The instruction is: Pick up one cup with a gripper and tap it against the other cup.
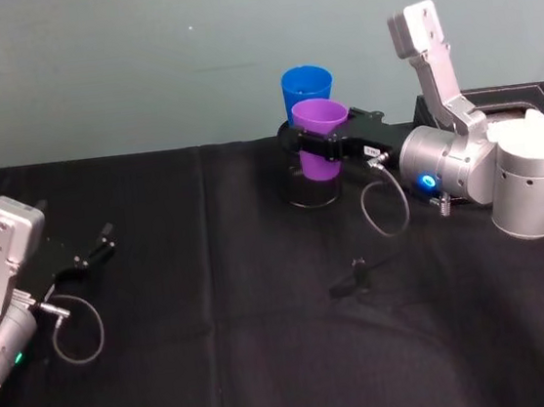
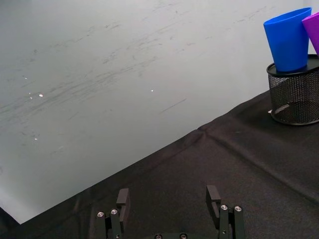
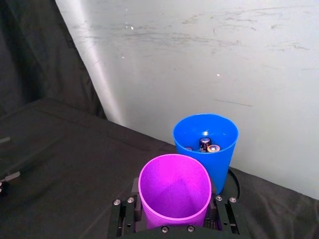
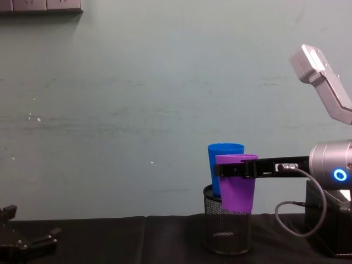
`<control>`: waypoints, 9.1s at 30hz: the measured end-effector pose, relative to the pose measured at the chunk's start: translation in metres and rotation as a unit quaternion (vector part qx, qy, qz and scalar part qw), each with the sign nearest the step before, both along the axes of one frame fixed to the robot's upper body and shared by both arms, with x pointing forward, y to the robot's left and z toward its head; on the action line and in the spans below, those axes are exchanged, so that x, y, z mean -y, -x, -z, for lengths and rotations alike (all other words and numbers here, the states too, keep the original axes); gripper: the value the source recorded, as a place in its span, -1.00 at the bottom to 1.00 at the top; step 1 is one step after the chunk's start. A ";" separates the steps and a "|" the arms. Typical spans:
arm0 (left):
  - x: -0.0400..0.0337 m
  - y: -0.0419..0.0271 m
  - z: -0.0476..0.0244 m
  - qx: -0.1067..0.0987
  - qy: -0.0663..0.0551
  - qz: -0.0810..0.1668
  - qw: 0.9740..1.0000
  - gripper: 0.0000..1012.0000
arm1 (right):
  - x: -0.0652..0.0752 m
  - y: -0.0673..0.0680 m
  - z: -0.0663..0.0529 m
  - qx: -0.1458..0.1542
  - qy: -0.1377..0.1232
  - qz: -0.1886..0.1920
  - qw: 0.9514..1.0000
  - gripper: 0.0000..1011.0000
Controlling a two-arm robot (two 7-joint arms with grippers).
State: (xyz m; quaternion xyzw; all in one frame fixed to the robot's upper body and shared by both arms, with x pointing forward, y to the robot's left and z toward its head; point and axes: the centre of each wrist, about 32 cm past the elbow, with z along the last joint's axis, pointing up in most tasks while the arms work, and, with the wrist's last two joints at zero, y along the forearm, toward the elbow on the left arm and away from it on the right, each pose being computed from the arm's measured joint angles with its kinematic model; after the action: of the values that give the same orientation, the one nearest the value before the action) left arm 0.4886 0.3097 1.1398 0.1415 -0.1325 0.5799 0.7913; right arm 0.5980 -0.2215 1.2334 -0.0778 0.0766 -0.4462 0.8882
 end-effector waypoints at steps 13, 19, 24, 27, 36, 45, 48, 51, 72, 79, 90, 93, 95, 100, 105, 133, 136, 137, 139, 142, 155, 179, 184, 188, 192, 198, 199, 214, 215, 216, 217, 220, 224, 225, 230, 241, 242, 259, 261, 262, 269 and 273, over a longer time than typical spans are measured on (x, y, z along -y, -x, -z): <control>0.0000 0.0000 0.0000 0.000 0.000 0.000 1.000 0.98 | -0.001 -0.006 -0.002 0.008 0.000 0.006 1.000 0.42; 0.0000 0.0000 0.0000 0.000 0.000 0.000 1.000 0.98 | -0.001 -0.006 -0.002 0.008 0.000 0.006 1.000 0.42; 0.0000 0.0000 0.0000 0.000 0.000 0.000 1.000 0.98 | -0.001 -0.006 -0.002 0.008 0.000 0.006 1.000 0.42; 0.0000 0.0000 0.0000 0.000 0.000 0.000 1.000 0.98 | -0.001 -0.005 -0.002 0.008 0.000 0.007 1.000 0.42; 0.0000 0.0000 0.0000 0.000 0.000 0.000 1.000 0.98 | 0.000 -0.005 -0.002 0.008 0.000 0.007 1.000 0.42; 0.0000 0.0000 0.0000 0.000 0.000 0.000 1.000 0.98 | 0.000 -0.005 -0.002 0.009 0.001 0.007 1.000 0.42; 0.0000 0.0000 0.0000 0.000 0.000 0.000 1.000 0.98 | 0.000 -0.005 -0.002 0.008 0.001 0.007 1.000 0.42; 0.0000 0.0000 0.0000 0.000 0.000 0.000 1.000 0.98 | 0.000 -0.005 -0.002 0.008 0.001 0.007 1.000 0.42; 0.0000 0.0000 0.0000 0.000 0.000 0.000 1.000 0.98 | 0.000 -0.005 -0.002 0.008 0.001 0.007 1.000 0.42; 0.0000 0.0000 0.0000 0.000 0.000 0.000 1.000 0.98 | 0.000 -0.005 -0.002 0.008 0.001 0.007 1.000 0.42; 0.0000 0.0000 0.0000 0.000 0.000 0.000 1.000 0.98 | 0.000 -0.005 -0.002 0.008 0.001 0.007 1.000 0.42; 0.0000 0.0000 0.0000 0.000 0.000 0.000 1.000 0.98 | 0.000 -0.005 -0.002 0.009 0.001 0.007 1.000 0.42; 0.0000 0.0000 0.0000 0.000 0.000 0.000 1.000 0.98 | 0.000 -0.005 -0.002 0.008 0.001 0.007 1.000 0.42; 0.0000 0.0000 0.0000 0.000 0.000 0.000 1.000 0.98 | 0.000 -0.005 -0.002 0.009 0.001 0.007 1.000 0.42; 0.0000 0.0000 0.0000 0.000 0.000 0.000 1.000 0.98 | 0.000 -0.005 -0.002 0.008 0.001 0.007 1.000 0.42; 0.0000 0.0000 0.0000 0.000 0.000 0.000 1.000 0.98 | 0.000 -0.005 -0.002 0.008 0.001 0.007 1.000 0.42; 0.0000 0.0000 0.0000 0.000 0.000 0.000 1.000 0.98 | 0.000 -0.005 -0.002 0.008 0.001 0.007 1.000 0.42; 0.0000 0.0000 0.0000 0.000 0.000 0.000 1.000 0.98 | 0.000 -0.005 -0.002 0.008 0.001 0.007 1.000 0.42; 0.0000 0.0000 0.0000 0.000 0.000 0.000 1.000 0.98 | 0.000 -0.005 -0.002 0.008 0.001 0.007 1.000 0.42; 0.0000 0.0000 0.0000 0.000 0.000 0.000 1.000 0.98 | 0.000 -0.005 -0.002 0.008 0.001 0.007 1.000 0.42; 0.0000 0.0000 0.0000 0.000 0.000 0.000 1.000 0.98 | 0.000 -0.005 -0.002 0.008 0.001 0.007 1.000 0.42; 0.0000 0.0000 0.0000 0.000 0.000 0.000 1.000 0.98 | 0.000 -0.005 -0.002 0.009 0.001 0.007 1.000 0.42; 0.0000 0.0000 0.0000 0.000 0.000 0.000 1.000 0.98 | 0.000 -0.005 -0.002 0.008 0.001 0.007 1.000 0.42; 0.0000 0.0000 0.0000 0.000 0.000 0.000 1.000 0.98 | 0.000 -0.005 -0.002 0.008 0.001 0.007 1.000 0.42; 0.0000 0.0000 0.0000 0.000 0.000 0.000 1.000 0.98 | 0.000 -0.005 -0.002 0.008 0.001 0.007 1.000 0.42; 0.0000 0.0000 0.0000 0.000 0.000 0.000 1.000 0.98 | 0.000 -0.005 -0.002 0.009 0.001 0.007 1.000 0.42; 0.0000 0.0000 0.0000 0.000 0.000 0.000 1.000 0.98 | 0.000 -0.005 -0.002 0.008 0.001 0.007 1.000 0.42; 0.0000 0.0000 0.0000 0.000 0.000 0.000 1.000 0.98 | 0.000 -0.005 -0.002 0.008 0.001 0.007 1.000 0.42; 0.0000 0.0000 0.0000 0.000 0.000 0.000 1.000 0.98 | 0.000 -0.005 -0.002 0.008 0.001 0.007 1.000 0.42; 0.0000 0.0000 0.0000 0.000 0.000 0.000 1.000 0.98 | 0.000 -0.005 -0.002 0.008 0.001 0.007 1.000 0.42; 0.0000 0.0000 0.0000 0.000 0.000 0.000 1.000 0.98 | 0.000 -0.005 -0.002 0.008 0.001 0.007 1.000 0.42; 0.0000 0.0000 0.0000 0.000 0.000 0.000 1.000 0.98 | 0.000 -0.005 -0.002 0.009 0.001 0.007 1.000 0.42; 0.0000 0.0000 0.0000 0.000 0.000 0.000 1.000 0.98 | 0.000 -0.005 -0.002 0.008 0.001 0.007 1.000 0.42; 0.0000 0.0000 0.0000 0.000 0.000 0.000 1.000 0.98 | 0.000 -0.005 -0.002 0.008 0.001 0.007 1.000 0.42; 0.0000 0.0000 0.0000 0.000 0.000 0.000 1.000 0.98 | 0.000 -0.005 -0.002 0.008 0.001 0.007 1.000 0.42; 0.0000 0.0000 0.0000 0.000 0.000 0.000 1.000 0.98 | 0.000 -0.005 -0.002 0.009 0.001 0.007 1.000 0.42; 0.0000 0.0000 0.0000 0.000 0.000 0.000 1.000 0.98 | 0.000 -0.005 -0.002 0.009 0.001 0.007 1.000 0.42; 0.0000 0.0000 0.0000 0.000 0.000 0.000 1.000 0.98 | 0.000 -0.005 -0.002 0.008 0.001 0.007 1.000 0.42; 0.0000 0.0000 0.0000 0.000 0.000 0.000 1.000 0.98 | 0.000 -0.005 -0.002 0.009 0.001 0.007 1.000 0.42; 0.0000 0.0000 0.0000 0.000 0.000 0.000 1.000 0.98 | 0.000 -0.005 -0.002 0.009 0.001 0.007 1.000 0.42; 0.0000 0.0000 0.0000 0.000 0.000 0.000 1.000 0.98 | 0.000 -0.005 -0.002 0.008 0.001 0.007 1.000 0.42; 0.0000 0.0000 0.0000 0.000 0.000 0.000 1.000 0.98 | 0.000 -0.005 -0.002 0.008 0.001 0.007 1.000 0.42</control>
State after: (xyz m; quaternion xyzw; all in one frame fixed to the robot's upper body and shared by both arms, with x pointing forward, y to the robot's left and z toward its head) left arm 0.4886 0.3097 1.1398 0.1415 -0.1325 0.5799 0.7913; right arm 0.6033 -0.2213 1.2355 -0.0739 0.0694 -0.4533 0.8856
